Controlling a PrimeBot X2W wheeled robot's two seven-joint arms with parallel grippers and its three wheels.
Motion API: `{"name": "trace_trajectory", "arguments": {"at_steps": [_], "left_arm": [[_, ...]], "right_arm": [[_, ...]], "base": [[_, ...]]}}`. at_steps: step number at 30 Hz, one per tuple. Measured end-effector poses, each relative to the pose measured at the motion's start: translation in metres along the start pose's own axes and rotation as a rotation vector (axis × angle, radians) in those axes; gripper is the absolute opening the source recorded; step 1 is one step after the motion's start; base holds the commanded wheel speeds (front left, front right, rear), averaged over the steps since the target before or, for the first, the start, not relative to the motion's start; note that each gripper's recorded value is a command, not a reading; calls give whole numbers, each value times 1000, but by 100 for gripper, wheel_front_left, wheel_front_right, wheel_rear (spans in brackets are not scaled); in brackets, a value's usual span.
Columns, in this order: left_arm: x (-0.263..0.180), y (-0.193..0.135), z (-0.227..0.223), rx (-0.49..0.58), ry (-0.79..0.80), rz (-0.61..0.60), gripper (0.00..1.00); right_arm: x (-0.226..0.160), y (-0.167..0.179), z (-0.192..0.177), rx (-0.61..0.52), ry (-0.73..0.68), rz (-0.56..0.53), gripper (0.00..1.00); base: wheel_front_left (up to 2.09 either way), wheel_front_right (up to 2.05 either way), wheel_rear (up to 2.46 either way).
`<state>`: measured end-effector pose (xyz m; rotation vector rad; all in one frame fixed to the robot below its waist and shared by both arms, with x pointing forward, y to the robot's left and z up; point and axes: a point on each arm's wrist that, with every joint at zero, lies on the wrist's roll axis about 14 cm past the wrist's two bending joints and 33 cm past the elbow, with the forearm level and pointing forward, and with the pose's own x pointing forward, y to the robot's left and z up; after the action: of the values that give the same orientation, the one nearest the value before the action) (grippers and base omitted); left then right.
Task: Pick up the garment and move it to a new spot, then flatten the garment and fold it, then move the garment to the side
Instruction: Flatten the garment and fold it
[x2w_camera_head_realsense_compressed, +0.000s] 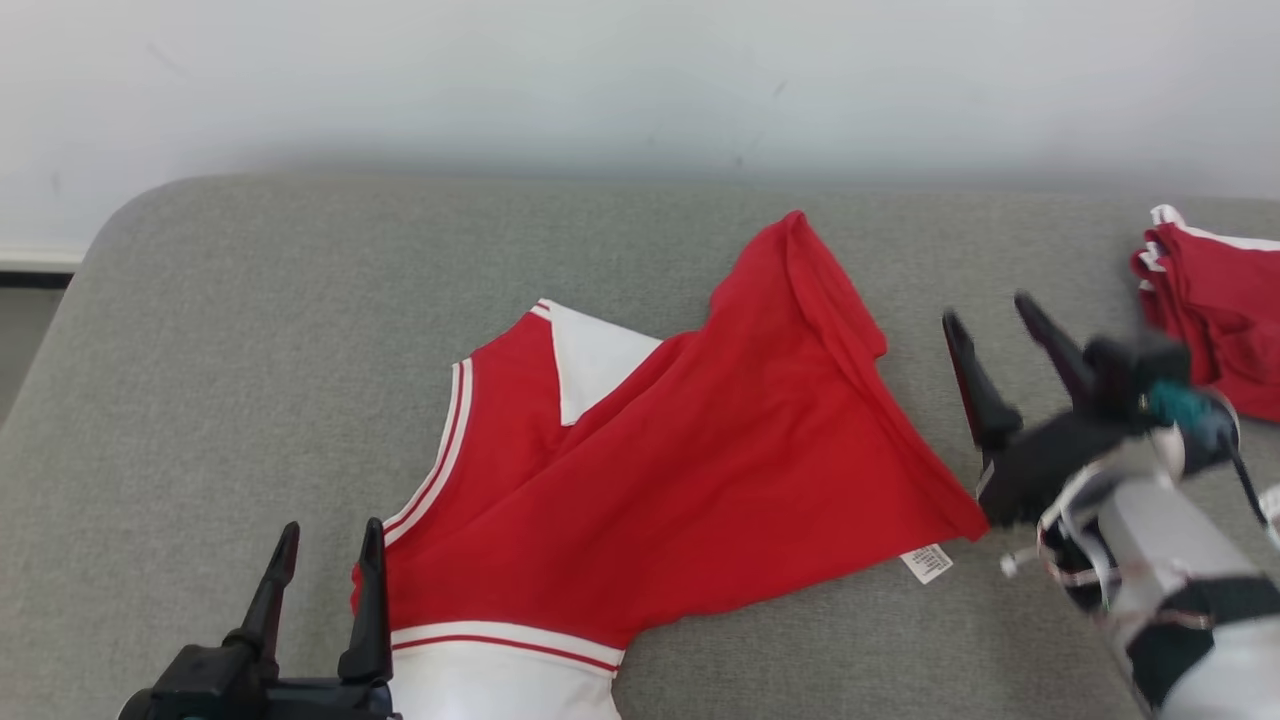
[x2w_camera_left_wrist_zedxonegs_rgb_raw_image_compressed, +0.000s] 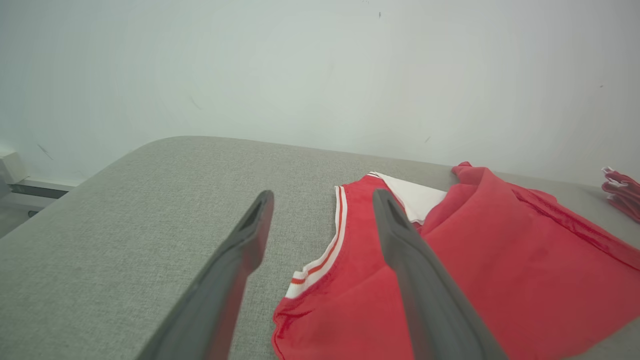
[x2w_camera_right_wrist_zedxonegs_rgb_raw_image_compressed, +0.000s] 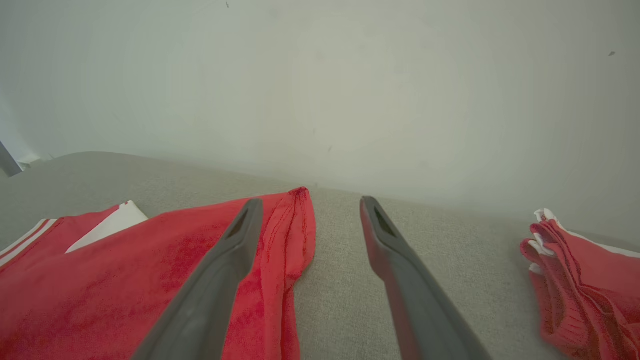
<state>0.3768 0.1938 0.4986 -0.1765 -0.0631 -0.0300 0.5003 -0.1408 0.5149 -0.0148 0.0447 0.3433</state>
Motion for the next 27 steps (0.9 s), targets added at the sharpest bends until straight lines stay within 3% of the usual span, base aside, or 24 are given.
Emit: {"name": "trace_trajectory", "arguments": {"at_steps": [7,13,27], "left_arm": [[2,-6,5,8,-16,-22,100],[2,-4,4,15,-11,-18,100],[-1,6,1,29,1,2,100]], "right_arm": [[-61,-7,-42,33,56,-44,100],[-91,16,-79,52,147,-16,100],[-82,28,-97,-10,231,14,100]], "base": [[0,0,0],[0,0,0],[0,0,0]]}}
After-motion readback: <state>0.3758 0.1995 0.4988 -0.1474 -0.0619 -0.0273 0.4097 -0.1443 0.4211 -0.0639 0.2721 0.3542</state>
